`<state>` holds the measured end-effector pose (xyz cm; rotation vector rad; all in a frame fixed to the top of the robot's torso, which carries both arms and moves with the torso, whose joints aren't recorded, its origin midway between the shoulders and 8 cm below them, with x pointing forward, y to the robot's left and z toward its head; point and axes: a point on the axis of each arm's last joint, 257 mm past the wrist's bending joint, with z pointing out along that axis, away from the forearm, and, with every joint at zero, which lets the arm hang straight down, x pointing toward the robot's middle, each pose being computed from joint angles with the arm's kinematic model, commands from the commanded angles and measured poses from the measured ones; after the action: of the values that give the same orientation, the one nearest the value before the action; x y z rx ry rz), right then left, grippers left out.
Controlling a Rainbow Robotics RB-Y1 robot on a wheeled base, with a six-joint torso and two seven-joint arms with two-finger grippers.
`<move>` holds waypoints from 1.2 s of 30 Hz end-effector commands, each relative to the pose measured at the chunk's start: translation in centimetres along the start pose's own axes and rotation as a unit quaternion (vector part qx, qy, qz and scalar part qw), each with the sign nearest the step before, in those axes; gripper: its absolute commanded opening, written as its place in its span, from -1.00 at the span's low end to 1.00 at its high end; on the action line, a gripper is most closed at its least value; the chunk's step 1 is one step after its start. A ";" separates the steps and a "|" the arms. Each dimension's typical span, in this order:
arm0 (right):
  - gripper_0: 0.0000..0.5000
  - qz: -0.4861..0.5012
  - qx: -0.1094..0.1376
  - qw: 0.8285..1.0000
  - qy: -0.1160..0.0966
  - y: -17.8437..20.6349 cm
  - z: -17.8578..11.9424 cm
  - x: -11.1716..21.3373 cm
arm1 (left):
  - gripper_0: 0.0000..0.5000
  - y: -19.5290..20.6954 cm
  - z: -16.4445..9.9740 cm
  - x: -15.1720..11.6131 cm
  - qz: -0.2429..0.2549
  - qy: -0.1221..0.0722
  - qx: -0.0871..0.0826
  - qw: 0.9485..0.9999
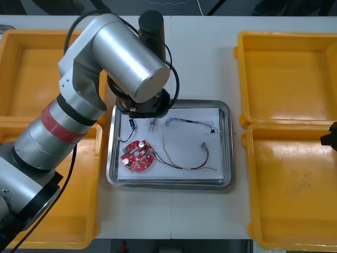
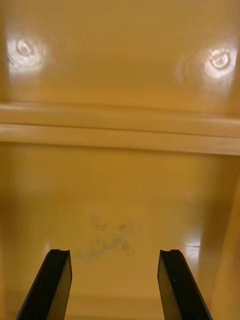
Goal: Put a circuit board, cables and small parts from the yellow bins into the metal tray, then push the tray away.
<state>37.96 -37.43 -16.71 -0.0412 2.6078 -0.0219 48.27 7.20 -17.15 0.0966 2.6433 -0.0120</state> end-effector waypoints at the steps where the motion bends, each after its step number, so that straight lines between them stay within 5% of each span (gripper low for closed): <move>1: 1.00 0.016 0.022 1.000 -0.007 -1.7 -1.4 0.1 | 1.00 1.8 -3.6 -1.8 -0.030 -0.036 0.019 0.999; 6: 1.00 0.018 0.017 1.000 -0.008 -1.4 -1.4 0.1 | 1.00 4.4 -5.9 -2.3 -0.040 -0.080 0.033 0.995; 11: 1.00 0.006 0.008 1.000 -0.008 -0.8 -1.6 -0.3 | 1.00 7.9 -6.6 -1.6 -0.027 -0.095 0.022 0.995; 22: 1.00 -0.128 -0.059 0.990 -0.003 6.3 -2.9 -2.4 | 1.00 15.7 -9.5 -1.5 -0.008 -0.112 0.029 0.993; 29: 1.00 -0.246 -0.084 0.965 -0.024 13.1 -4.3 -3.3 | 1.00 20.4 -9.2 0.3 0.005 -0.103 -0.001 0.995; 36: 1.00 -0.345 -0.107 0.932 -0.006 19.0 -3.7 -1.8 | 1.00 25.1 -8.7 2.7 0.011 -0.082 -0.034 0.996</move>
<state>37.43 -20.41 -13.84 -0.9282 2.4802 0.0515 44.67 29.56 -11.26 0.0059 2.4900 -0.0333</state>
